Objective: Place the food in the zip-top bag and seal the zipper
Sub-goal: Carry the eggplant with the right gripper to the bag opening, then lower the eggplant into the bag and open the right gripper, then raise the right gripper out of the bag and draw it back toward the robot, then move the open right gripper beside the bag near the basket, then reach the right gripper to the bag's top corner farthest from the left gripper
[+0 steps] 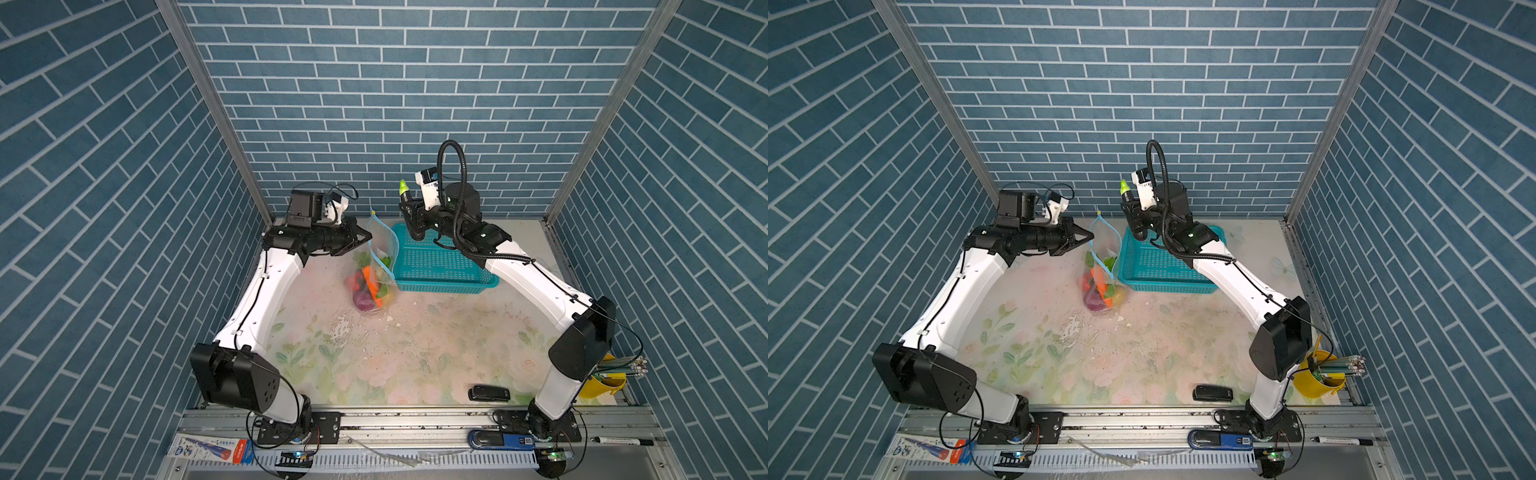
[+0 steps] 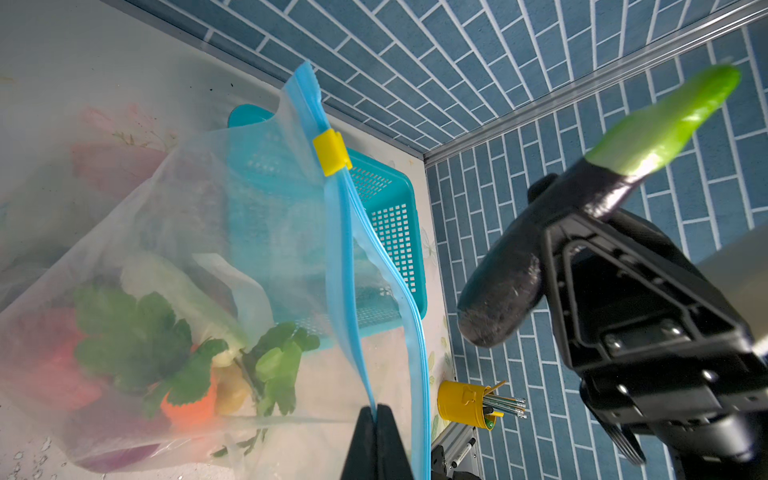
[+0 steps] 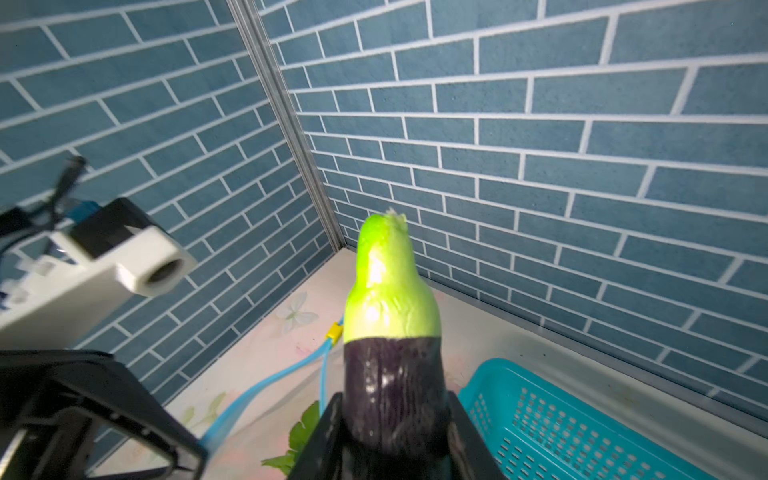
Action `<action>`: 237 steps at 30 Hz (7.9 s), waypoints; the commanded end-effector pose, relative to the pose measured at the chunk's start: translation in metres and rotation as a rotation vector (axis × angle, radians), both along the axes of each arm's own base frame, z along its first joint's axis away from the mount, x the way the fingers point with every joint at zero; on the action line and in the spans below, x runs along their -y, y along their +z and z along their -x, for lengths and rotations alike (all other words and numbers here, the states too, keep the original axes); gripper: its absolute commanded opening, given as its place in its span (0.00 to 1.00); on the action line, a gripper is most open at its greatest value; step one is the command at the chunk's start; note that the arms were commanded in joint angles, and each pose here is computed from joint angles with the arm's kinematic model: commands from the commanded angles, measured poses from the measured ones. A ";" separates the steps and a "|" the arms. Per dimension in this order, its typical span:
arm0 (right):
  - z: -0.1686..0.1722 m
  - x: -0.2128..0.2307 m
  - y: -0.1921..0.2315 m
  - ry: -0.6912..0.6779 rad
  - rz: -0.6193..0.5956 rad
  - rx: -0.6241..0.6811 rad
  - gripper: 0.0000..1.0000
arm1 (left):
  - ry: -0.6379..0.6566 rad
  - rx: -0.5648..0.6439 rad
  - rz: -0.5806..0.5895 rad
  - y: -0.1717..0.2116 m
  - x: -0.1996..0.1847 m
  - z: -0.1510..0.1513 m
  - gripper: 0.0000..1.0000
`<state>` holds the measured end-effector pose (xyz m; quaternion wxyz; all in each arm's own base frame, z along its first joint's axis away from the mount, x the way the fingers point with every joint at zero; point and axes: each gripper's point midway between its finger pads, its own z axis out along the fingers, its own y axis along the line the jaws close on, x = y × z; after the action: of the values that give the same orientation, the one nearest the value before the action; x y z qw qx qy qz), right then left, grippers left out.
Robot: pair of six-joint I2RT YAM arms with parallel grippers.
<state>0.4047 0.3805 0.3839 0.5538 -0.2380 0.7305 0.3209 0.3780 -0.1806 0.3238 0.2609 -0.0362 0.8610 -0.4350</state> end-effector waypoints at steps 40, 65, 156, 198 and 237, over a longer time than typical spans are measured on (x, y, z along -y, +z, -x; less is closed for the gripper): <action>0.050 -0.074 -0.012 -0.022 -0.083 0.004 0.12 | -0.039 0.033 -0.004 0.006 0.006 0.002 0.00; 0.049 -0.069 -0.023 -0.052 -0.069 -0.021 0.30 | -0.029 0.045 -0.006 0.012 0.004 0.005 0.00; 0.083 0.082 -0.268 -0.301 0.618 -0.041 0.49 | -0.012 0.044 -0.026 0.014 -0.002 0.017 0.00; -0.036 0.115 -0.277 -0.460 0.670 -0.008 0.49 | -0.012 0.039 -0.026 0.013 0.000 0.010 0.00; 0.026 0.114 -0.238 -0.261 0.354 -0.208 0.60 | -0.007 0.046 -0.060 0.011 -0.004 0.006 0.00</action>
<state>0.4042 0.2572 0.1494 0.4934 -0.2185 0.8402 0.0542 0.3695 -0.1757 0.3271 0.2680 -0.0298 0.8689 -0.4150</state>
